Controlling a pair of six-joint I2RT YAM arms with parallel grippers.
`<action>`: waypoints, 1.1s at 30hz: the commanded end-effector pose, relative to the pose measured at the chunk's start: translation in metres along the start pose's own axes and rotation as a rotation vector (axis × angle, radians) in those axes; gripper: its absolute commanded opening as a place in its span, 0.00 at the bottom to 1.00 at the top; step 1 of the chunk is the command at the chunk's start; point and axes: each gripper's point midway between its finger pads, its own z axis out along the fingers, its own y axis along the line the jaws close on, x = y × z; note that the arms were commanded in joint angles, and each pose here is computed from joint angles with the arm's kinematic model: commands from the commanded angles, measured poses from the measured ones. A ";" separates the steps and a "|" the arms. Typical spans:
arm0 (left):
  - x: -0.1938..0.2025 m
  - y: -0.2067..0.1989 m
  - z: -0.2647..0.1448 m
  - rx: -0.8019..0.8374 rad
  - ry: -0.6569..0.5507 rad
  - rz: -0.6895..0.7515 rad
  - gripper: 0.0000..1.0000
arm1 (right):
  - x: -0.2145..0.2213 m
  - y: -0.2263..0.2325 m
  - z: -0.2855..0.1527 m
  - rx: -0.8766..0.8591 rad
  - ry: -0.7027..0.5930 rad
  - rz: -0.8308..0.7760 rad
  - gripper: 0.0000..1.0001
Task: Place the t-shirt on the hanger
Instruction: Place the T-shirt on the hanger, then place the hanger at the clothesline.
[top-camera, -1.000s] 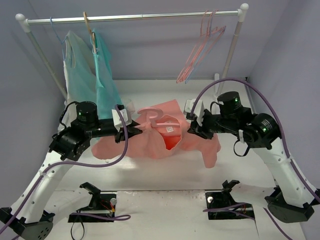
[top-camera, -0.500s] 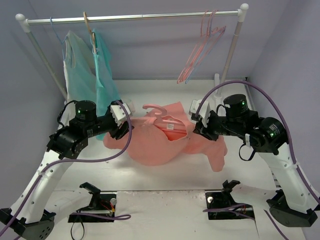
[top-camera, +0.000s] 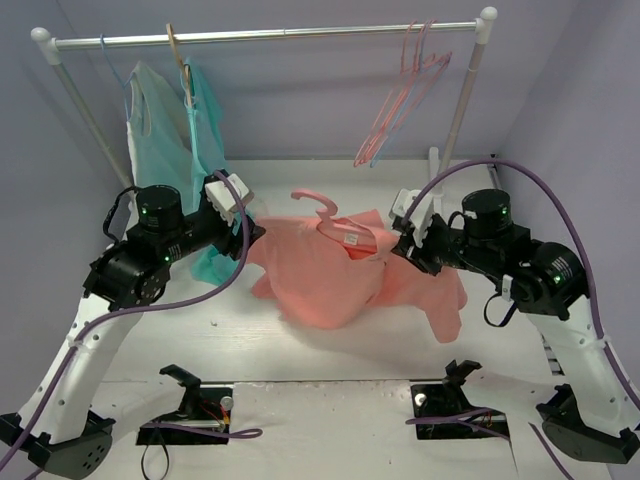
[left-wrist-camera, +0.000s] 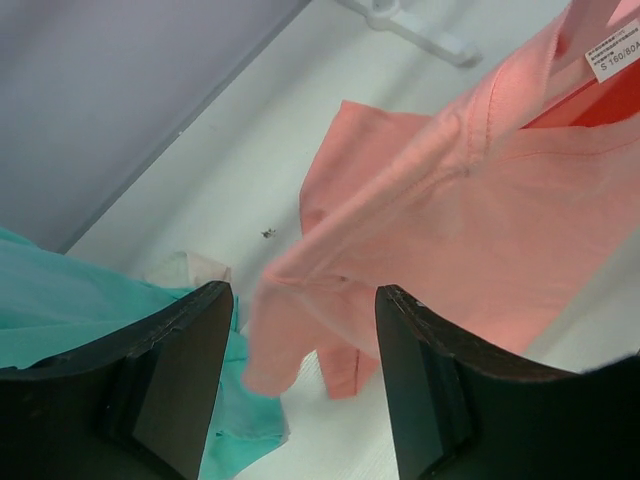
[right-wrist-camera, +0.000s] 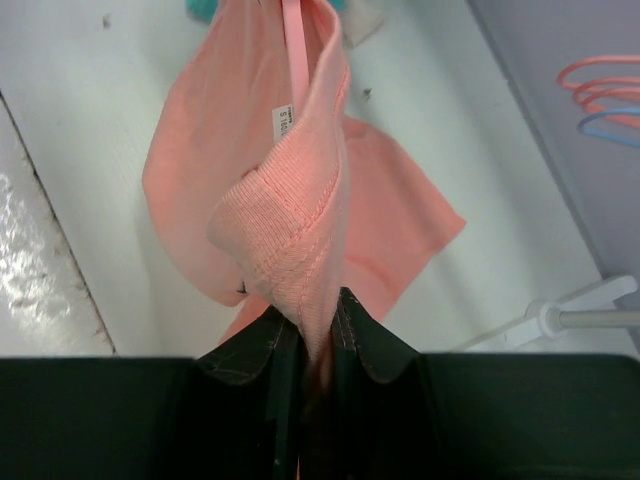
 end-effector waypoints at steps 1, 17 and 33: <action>-0.055 0.017 -0.019 -0.106 -0.177 -0.055 0.59 | -0.073 -0.034 -0.029 0.177 -0.285 -0.036 0.00; -0.096 0.050 -0.097 -0.401 -0.248 -0.229 0.59 | -0.226 -0.108 -0.157 0.587 -0.841 -0.031 0.00; -0.059 0.044 -0.109 -0.458 -0.145 -0.364 0.59 | -0.201 -0.084 -0.116 0.397 -0.733 0.093 0.00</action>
